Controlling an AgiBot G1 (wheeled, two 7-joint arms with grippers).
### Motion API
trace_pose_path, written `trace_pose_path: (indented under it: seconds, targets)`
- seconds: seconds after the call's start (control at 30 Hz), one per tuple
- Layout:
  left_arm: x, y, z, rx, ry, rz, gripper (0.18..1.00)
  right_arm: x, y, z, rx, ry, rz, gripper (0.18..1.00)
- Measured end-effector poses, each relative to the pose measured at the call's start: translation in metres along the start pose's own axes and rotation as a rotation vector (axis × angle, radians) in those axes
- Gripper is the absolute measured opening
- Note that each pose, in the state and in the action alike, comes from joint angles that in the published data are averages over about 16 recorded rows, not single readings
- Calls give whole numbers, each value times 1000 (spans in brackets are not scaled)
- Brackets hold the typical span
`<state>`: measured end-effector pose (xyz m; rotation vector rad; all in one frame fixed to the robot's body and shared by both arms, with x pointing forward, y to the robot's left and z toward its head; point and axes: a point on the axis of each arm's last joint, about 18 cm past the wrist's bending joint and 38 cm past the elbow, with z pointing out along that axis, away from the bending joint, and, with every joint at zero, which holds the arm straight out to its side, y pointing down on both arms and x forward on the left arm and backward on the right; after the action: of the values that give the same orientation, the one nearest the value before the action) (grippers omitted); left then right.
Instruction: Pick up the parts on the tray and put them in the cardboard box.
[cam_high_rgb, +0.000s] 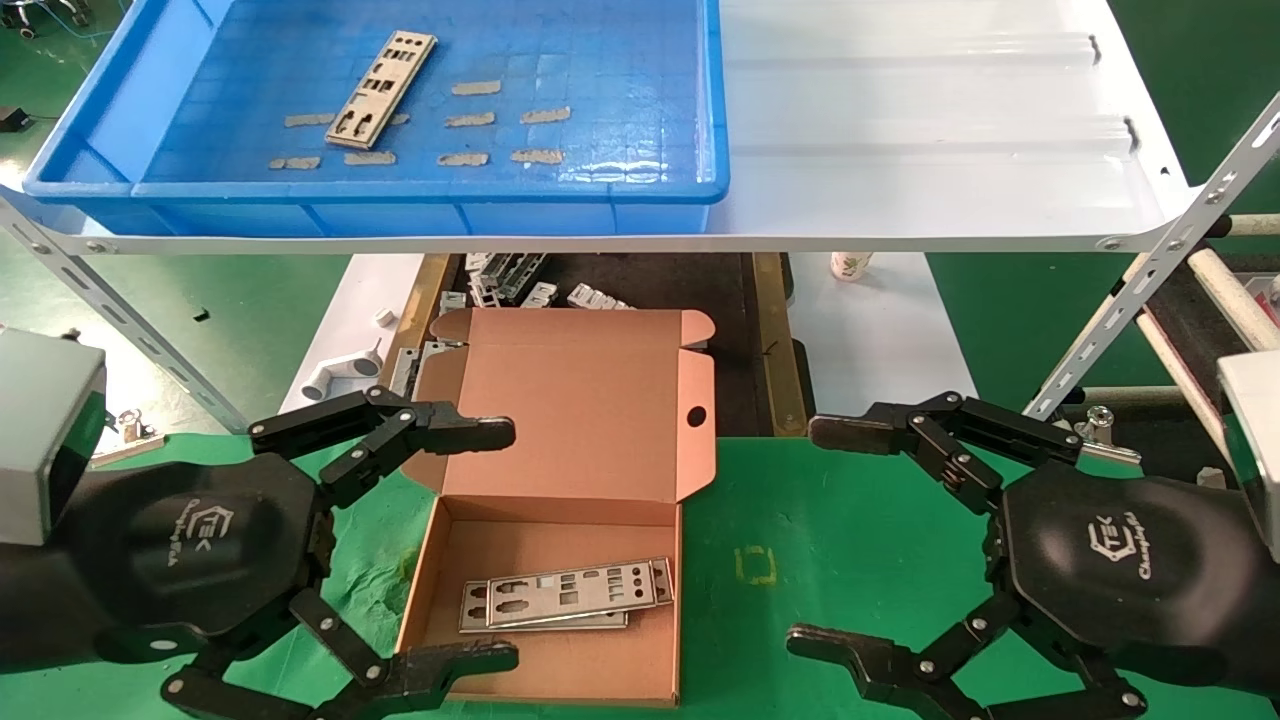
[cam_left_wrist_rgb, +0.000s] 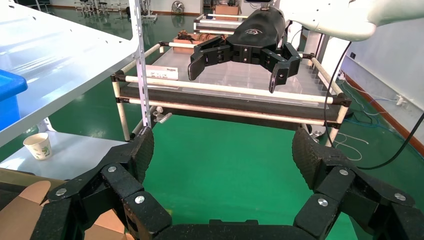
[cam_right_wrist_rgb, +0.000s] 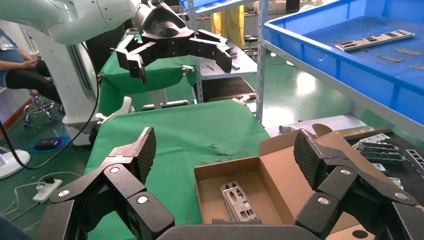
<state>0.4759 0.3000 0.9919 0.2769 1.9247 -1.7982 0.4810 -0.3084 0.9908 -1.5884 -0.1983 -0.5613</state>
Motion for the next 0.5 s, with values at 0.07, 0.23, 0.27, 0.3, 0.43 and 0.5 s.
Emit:
trace_pose_path:
  seconds: [0.07, 0.23, 0.27, 0.3, 0.43, 0.5]
  targets:
    - [0, 0, 0, 0, 0, 0, 1001, 0, 0, 0, 0, 0, 0, 1001]
    - [0, 0, 0, 0, 0, 0, 1001, 0, 0, 0, 0, 0, 0, 1001]
    - [0, 0, 0, 0, 0, 0, 1001, 0, 0, 0, 0, 0, 0, 1001]
    - [0, 0, 0, 0, 0, 0, 1001, 0, 0, 0, 0, 0, 0, 1001]
    - [0, 0, 0, 0, 0, 0, 1001, 0, 0, 0, 0, 0, 0, 1001]
    - [0, 0, 0, 0, 0, 0, 1001, 0, 0, 0, 0, 0, 0, 1001]
